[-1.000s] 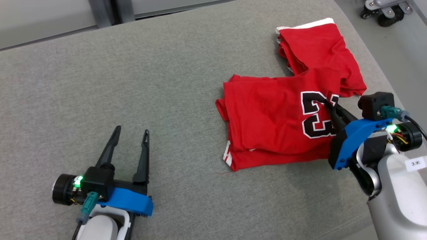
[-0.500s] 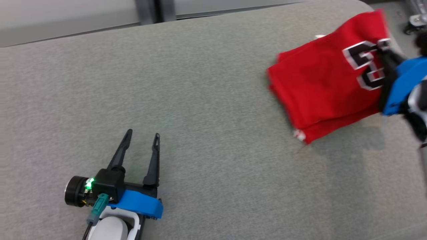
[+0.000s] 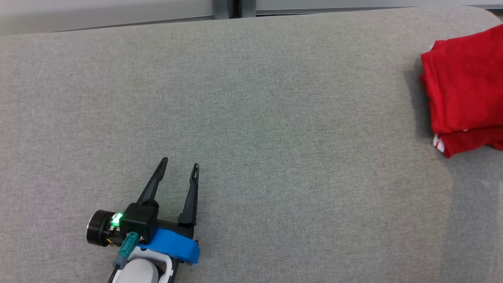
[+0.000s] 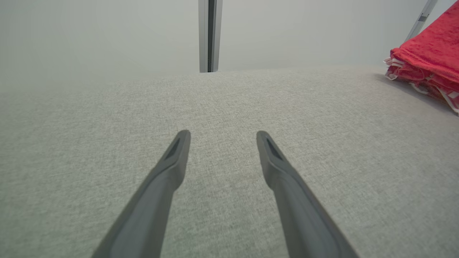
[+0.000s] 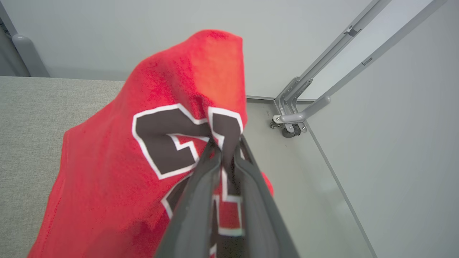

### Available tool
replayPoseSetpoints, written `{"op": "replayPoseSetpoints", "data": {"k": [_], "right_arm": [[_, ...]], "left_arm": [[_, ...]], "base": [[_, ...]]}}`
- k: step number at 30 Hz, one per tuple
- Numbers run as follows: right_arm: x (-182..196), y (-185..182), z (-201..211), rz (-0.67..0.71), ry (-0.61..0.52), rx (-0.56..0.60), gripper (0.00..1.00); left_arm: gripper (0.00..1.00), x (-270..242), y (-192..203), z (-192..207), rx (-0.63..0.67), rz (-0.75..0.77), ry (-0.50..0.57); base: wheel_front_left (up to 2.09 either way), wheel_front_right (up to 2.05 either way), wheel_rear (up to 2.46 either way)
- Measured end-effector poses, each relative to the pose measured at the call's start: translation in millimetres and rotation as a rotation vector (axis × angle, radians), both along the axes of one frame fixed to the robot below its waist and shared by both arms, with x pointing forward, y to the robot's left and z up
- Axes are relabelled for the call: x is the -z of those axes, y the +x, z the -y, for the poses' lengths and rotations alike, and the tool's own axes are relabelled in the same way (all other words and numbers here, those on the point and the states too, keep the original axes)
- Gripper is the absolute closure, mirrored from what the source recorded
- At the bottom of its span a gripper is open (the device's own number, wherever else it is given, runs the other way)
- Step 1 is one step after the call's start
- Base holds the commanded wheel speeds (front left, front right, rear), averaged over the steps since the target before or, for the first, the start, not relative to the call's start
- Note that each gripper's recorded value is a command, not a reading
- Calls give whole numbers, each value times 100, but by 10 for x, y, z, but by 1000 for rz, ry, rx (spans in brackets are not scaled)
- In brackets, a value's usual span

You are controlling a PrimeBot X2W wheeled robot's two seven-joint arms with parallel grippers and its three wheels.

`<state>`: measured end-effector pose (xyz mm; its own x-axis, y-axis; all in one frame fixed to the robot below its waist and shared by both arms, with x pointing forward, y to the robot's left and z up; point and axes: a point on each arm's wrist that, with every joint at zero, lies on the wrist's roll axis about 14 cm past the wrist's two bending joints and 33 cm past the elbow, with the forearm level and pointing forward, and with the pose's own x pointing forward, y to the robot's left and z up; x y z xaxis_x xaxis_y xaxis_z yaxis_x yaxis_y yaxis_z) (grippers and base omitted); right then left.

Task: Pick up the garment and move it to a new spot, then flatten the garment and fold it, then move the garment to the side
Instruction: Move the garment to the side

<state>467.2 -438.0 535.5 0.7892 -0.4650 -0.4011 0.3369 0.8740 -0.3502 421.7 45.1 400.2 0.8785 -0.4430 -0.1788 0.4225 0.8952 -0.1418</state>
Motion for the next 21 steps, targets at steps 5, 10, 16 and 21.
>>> {"op": "replayPoseSetpoints", "data": {"k": [5,10,16,21], "right_arm": [[140,22,-58,32,21,13,0],[261,8,-186,45,39,-5,0],[110,97,-387,105,10,-83,0],[-160,235,-742,213,-3,-196,0]], "left_arm": [[0,5,-23,-30,-2,-3,9],[0,-2,-47,-37,-2,-5,16],[0,-86,-38,-39,-8,14,14],[0,-231,-9,-166,-58,50,17]], "base": [[0,0,0],[0,0,0],[0,0,0],[0,0,0]]}}
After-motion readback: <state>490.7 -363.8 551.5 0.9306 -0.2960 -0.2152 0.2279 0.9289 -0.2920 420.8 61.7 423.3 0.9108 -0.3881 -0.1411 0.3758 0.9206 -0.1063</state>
